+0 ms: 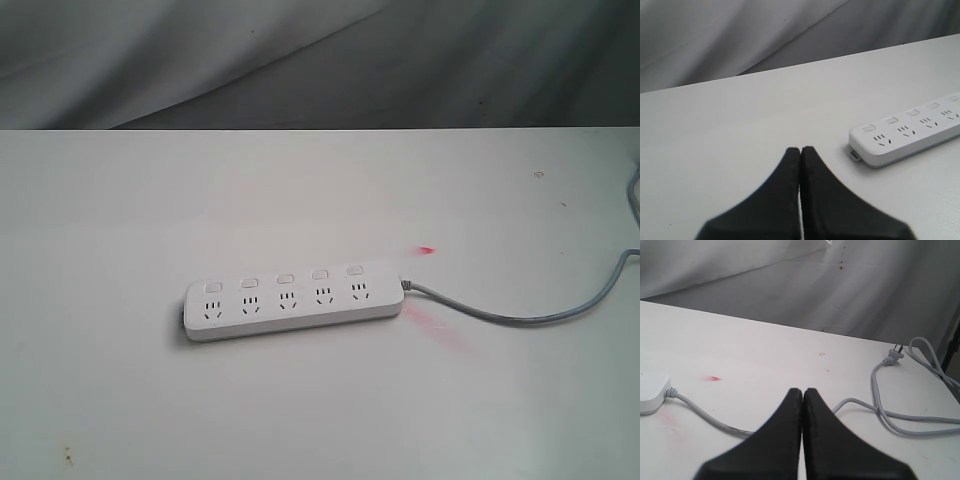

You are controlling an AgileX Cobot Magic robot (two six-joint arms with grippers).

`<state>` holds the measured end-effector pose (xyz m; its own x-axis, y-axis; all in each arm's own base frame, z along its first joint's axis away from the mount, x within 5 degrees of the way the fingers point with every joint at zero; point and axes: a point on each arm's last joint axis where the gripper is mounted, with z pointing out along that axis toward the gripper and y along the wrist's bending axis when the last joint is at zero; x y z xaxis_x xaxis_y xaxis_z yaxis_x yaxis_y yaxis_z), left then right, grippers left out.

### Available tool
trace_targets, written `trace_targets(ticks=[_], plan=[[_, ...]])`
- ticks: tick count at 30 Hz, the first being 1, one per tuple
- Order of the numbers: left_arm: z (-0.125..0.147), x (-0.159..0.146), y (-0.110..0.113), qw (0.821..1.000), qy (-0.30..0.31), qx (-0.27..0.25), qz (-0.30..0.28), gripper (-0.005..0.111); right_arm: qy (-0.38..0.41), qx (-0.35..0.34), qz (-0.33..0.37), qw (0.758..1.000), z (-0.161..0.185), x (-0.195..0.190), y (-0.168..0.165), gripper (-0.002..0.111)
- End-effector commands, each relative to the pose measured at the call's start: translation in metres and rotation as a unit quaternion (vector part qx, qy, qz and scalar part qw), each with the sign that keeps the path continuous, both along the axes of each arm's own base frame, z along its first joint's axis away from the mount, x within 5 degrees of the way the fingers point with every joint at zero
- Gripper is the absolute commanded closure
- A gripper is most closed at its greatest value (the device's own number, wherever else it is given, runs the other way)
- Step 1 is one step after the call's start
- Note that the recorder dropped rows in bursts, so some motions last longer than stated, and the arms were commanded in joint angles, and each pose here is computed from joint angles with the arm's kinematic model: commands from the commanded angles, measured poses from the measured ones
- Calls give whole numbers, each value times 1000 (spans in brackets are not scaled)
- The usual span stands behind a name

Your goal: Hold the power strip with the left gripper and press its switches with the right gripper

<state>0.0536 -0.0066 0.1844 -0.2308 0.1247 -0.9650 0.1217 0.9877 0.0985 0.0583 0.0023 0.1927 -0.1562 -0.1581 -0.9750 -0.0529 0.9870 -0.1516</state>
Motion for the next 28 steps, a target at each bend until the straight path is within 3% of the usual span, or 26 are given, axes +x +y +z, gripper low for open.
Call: trace_targets(ticks=[1,28], plan=[[-1,0,0,1000,-1,-4,2,106,1,-5,-3,1000,-1,0,-1,108],[-1,0,0,1000,-1,-3,2,106,1,-5,-3,1000,-1,0,-1,108]])
